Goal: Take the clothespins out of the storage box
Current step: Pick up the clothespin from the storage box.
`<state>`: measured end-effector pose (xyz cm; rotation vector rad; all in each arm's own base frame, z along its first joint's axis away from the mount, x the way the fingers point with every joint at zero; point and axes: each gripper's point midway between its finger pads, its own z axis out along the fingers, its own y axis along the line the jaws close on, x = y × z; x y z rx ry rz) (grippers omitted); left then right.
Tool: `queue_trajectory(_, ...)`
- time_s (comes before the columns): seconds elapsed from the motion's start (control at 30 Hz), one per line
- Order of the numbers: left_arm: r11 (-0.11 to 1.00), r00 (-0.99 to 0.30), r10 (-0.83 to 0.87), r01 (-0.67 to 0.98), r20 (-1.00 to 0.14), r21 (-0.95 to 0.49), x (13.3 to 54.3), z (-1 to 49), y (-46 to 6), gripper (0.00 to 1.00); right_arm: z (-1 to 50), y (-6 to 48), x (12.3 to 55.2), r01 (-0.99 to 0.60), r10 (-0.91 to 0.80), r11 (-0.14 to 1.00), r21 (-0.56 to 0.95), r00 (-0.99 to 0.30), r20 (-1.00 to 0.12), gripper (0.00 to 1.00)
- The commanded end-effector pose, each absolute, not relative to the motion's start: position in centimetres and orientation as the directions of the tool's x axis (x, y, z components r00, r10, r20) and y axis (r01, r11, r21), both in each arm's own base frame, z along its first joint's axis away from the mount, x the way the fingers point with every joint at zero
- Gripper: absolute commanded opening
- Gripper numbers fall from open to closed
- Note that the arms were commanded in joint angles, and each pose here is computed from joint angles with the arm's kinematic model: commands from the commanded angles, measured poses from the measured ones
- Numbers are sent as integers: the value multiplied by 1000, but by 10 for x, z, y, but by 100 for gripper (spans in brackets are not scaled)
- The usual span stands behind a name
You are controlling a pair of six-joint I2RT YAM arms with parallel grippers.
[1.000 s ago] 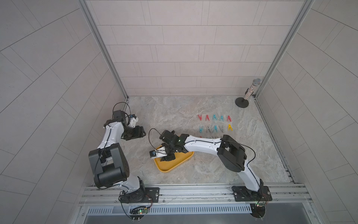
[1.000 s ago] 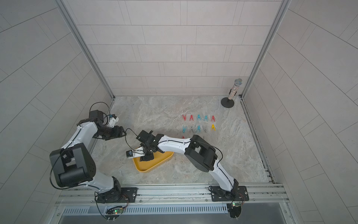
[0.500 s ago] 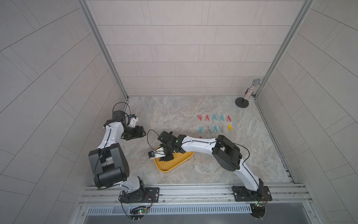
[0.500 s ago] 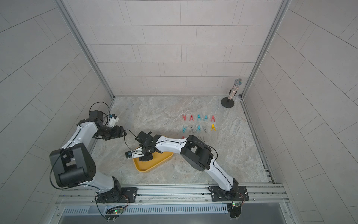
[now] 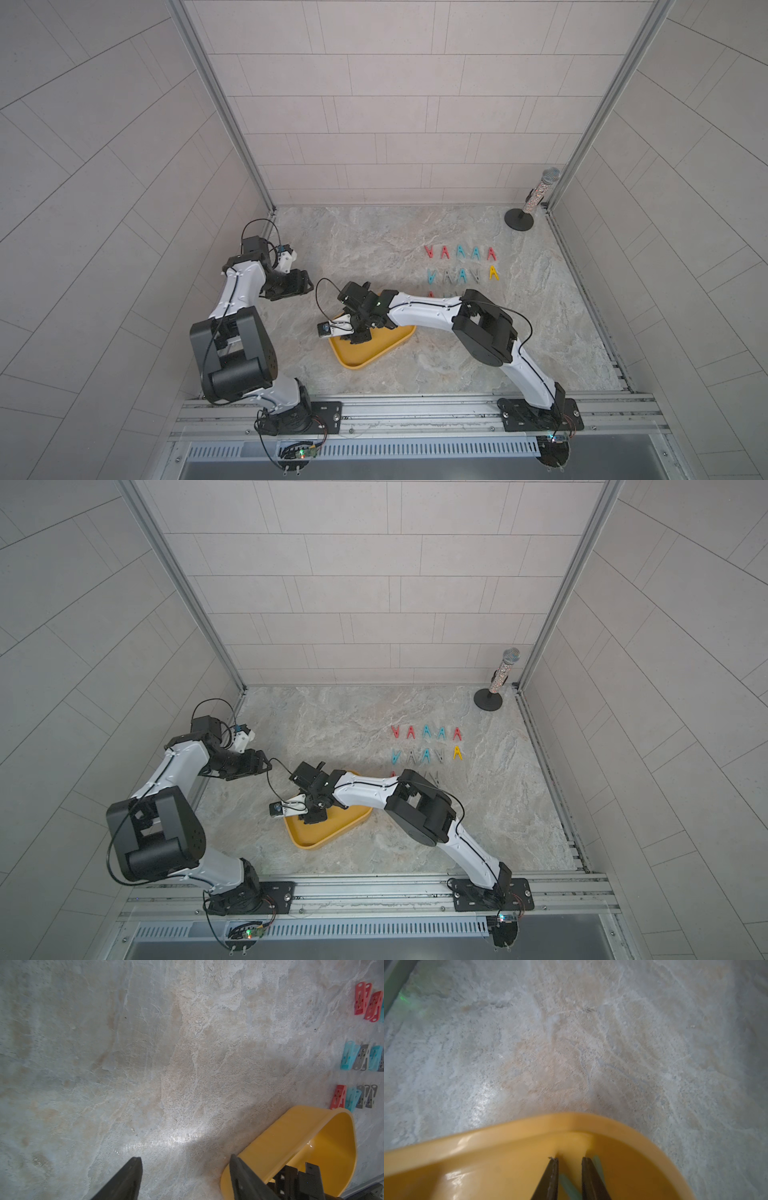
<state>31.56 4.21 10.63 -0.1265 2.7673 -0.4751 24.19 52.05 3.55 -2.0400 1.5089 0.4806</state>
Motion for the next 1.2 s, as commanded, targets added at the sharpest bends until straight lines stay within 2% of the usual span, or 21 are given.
queue_trajectory(0.0,934,-943,-156,-44,-294,-354,313,108,42,74,24,507,241,-958,-796,-189,-215,277,-538,23)
queue_trajectory(0.1,934,-943,-155,-43,-295,-354,313,108,42,74,23,503,242,-959,-799,-177,-220,270,-537,16)
queue_trajectory(0.3,933,-944,-157,-45,-290,-357,312,107,42,74,29,500,243,-965,-799,-137,-223,241,-551,14)
queue_trajectory(0.33,933,-944,-156,-44,-292,-357,313,107,42,74,31,500,243,-965,-796,-134,-225,240,-555,8)
queue_trajectory(0.43,933,-944,-157,-45,-290,-358,312,106,42,74,39,500,243,-967,-787,-116,-227,229,-572,6)
queue_trajectory(0.5,933,-944,-156,-45,-290,-358,312,106,42,74,46,500,243,-965,-777,-111,-239,234,-585,1)
queue_trajectory(1.17,930,-946,-155,-43,-285,-365,312,104,41,74,111,492,248,-959,-643,116,-258,126,-756,0)
